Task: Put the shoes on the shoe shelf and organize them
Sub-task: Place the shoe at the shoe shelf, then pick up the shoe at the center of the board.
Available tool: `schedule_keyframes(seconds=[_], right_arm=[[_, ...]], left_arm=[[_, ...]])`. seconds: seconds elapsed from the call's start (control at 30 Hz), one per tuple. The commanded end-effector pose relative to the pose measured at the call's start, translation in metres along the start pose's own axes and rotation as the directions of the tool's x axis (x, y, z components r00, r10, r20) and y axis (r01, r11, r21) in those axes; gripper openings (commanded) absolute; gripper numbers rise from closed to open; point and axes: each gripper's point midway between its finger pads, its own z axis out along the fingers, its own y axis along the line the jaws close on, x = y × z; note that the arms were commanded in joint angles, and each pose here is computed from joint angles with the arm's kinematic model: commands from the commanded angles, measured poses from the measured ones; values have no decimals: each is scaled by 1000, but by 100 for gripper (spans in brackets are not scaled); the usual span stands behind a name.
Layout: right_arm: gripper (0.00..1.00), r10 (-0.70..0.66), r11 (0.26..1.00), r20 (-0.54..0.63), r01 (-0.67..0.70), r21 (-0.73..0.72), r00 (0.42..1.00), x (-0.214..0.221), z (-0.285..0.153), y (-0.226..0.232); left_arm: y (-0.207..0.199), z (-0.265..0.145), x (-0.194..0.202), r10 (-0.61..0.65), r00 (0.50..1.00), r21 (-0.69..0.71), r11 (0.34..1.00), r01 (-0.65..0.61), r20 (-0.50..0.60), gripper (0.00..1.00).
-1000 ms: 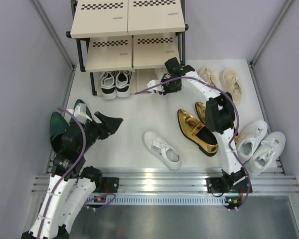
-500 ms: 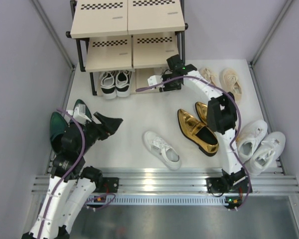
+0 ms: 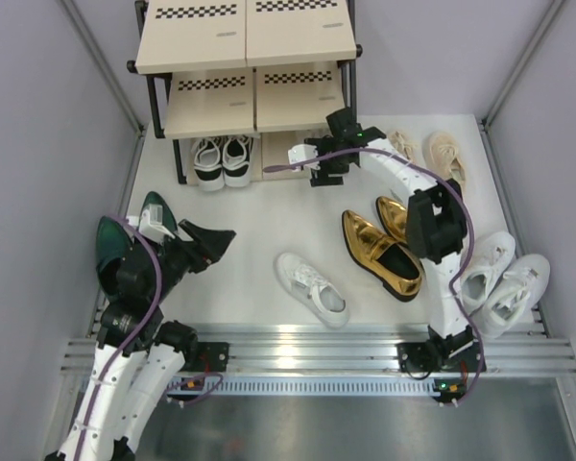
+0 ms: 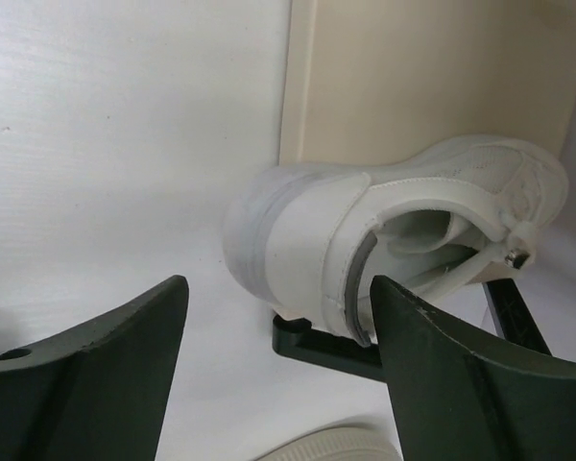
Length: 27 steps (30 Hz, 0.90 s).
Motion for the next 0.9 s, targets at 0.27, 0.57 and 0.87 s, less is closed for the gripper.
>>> schedule_keyframes(seconds=[0.27,0.57,0.87], right_arm=[[92,182,976,188,-201,86,965,-67,-121,6],[89,662,687,136,-524,-503,737,-120,-146,225],[87,730,626,-12,-675,-390,683,-123,-107,278]], left_arm=[[17,14,24,-139,986,-63,989,134,-87,91],[50,40,68,-310,918,-240,938,252,-247,91],[46,59,87,-331,893,-252,932,259,-304,91]])
